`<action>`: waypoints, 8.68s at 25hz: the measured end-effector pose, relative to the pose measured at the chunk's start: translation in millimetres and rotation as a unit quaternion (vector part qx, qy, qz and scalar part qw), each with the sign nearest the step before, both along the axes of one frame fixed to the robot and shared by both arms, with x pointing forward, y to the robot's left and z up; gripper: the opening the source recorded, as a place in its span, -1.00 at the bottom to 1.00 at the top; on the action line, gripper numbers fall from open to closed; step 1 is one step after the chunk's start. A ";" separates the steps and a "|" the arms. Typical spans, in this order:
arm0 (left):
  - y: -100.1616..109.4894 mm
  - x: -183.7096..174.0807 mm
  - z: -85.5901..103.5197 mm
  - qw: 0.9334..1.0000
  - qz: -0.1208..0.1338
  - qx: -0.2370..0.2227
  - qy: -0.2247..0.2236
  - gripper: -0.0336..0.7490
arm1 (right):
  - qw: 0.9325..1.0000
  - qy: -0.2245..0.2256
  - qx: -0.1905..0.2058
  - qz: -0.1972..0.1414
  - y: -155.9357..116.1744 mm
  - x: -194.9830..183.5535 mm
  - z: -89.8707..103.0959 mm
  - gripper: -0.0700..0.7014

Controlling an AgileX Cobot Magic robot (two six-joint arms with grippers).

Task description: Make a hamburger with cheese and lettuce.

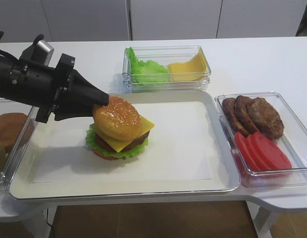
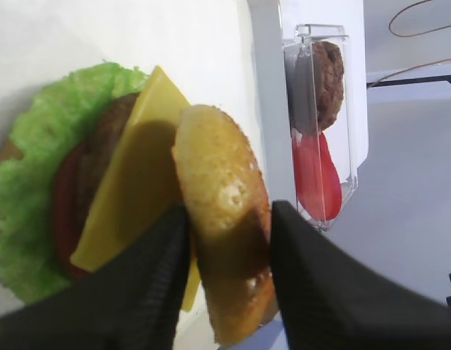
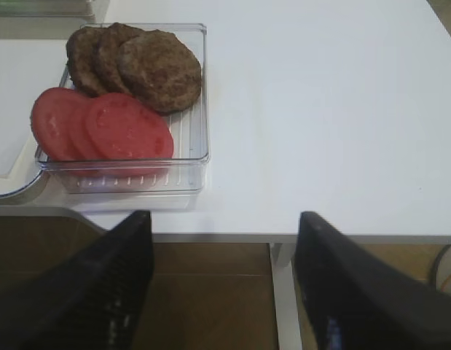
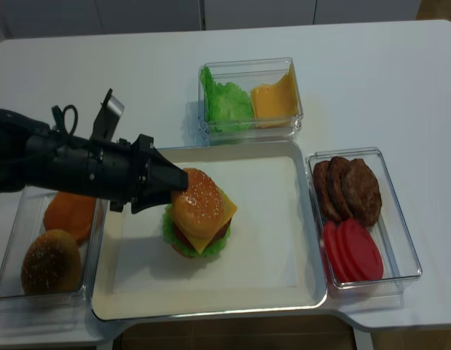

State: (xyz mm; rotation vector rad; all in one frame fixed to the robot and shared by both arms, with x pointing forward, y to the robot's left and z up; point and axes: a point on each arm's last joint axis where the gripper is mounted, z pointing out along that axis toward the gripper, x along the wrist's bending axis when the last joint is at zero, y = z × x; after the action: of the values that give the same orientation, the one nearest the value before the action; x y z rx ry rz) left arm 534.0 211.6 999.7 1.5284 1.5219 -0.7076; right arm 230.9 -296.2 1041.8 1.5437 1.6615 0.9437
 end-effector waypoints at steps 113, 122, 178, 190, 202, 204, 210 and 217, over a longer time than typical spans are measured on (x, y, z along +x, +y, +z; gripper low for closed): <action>-16.0 3.7 -9.1 0.997 0.017 0.065 -0.028 0.14 | 1.000 0.000 -0.001 0.000 -0.1 0.0 0.0 0.39; -16.0 3.7 -9.1 0.997 0.017 0.065 -0.029 0.22 | 1.000 0.000 -0.001 0.000 -0.1 0.0 0.0 0.39; 14.6 30.7 42.9 0.976 0.056 0.188 -0.098 0.50 | 1.000 0.000 0.000 -0.001 -0.1 0.0 0.0 0.39; 46.0 4.3 82.3 0.925 0.062 0.367 -0.079 0.37 | 1.000 0.000 0.000 -0.001 -0.1 0.0 0.0 0.39; 64.6 -59.2 126.6 0.891 0.076 0.438 -0.091 0.35 | 1.000 0.000 0.000 -0.001 -0.1 0.0 0.0 0.39; 66.9 -74.0 130.5 0.887 0.079 0.444 -0.094 0.35 | 1.000 0.000 0.000 -0.001 -0.1 0.0 0.0 0.39; 74.8 -130.5 137.4 0.876 0.106 0.456 -0.118 0.35 | 1.000 0.000 0.000 -0.001 -0.1 0.0 0.0 0.39; 80.5 -200.4 139.1 0.865 0.142 0.445 -0.183 0.35 | 1.000 0.000 0.000 -0.001 -0.1 0.0 0.0 0.39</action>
State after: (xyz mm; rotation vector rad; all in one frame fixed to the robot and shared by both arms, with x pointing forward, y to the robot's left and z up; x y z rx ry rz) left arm 333.6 292.0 1138.8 1.8612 1.8041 0.5397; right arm 230.9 -296.4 1041.8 1.5453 1.6597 0.9429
